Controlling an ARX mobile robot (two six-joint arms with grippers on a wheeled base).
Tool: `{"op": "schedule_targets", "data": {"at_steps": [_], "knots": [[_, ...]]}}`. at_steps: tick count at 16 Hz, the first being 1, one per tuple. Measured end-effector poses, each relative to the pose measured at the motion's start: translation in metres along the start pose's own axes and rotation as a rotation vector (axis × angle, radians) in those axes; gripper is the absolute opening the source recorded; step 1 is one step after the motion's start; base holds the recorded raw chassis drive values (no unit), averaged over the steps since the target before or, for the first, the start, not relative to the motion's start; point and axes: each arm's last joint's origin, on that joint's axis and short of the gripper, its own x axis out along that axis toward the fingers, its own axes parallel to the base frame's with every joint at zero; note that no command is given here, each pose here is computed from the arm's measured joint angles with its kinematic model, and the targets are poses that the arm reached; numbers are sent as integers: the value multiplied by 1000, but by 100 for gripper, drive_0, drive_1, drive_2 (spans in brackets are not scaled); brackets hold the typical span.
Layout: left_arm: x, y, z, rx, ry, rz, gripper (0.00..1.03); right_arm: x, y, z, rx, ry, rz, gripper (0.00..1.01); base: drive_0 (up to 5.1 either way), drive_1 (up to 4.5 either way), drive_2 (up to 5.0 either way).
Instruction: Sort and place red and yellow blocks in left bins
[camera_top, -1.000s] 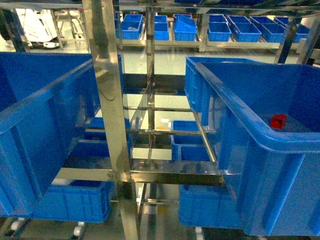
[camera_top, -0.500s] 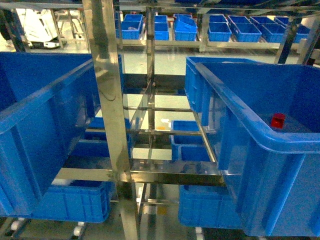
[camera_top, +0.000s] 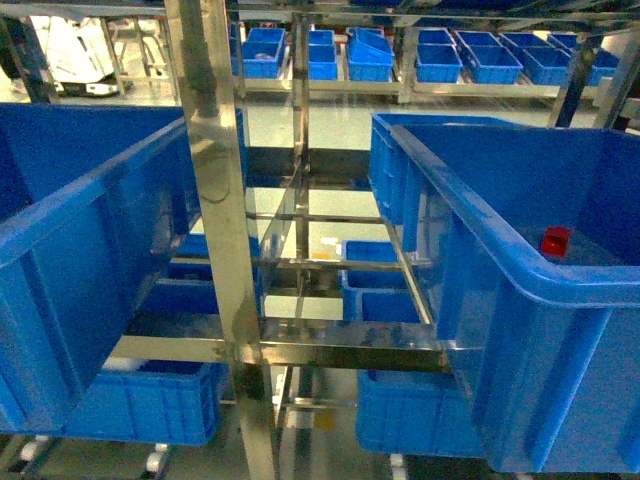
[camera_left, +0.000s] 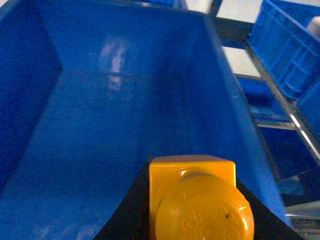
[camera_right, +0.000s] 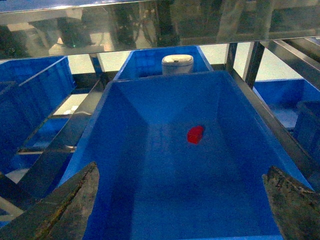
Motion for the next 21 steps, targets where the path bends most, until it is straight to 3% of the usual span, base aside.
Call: {"op": "schedule_targets", "data": {"at_steps": [2, 6, 7, 10, 12, 14, 18, 19, 21], "knots": [[-2, 14, -3, 25, -12, 46, 27, 0, 0, 0, 0, 1, 1, 98, 0, 0, 0], [36, 14, -19, 128, 22, 50, 27, 0, 0, 0, 2, -1, 0, 98, 0, 0, 0], [50, 13, -21, 164, 24, 63, 27, 0, 0, 0, 2, -1, 0, 98, 0, 0, 0], [98, 10, 2, 292, -67, 152, 27, 0, 0, 0, 2, -1, 0, 98, 0, 0, 0], [135, 17, 0, 344, -11, 157, 27, 0, 0, 0, 2, 0, 0, 98, 0, 0, 0], [165, 33, -5, 364, 67, 165, 27, 0, 0, 0, 2, 0, 0, 98, 0, 0, 0], [205, 77, 14, 418, 99, 226, 27, 0, 0, 0, 2, 0, 0, 98, 0, 0, 0], [218, 93, 11, 428, 141, 228, 27, 0, 0, 0, 2, 0, 0, 98, 0, 0, 0], [228, 108, -1, 456, 183, 231, 27, 0, 0, 0, 2, -1, 0, 98, 0, 0, 0]]}}
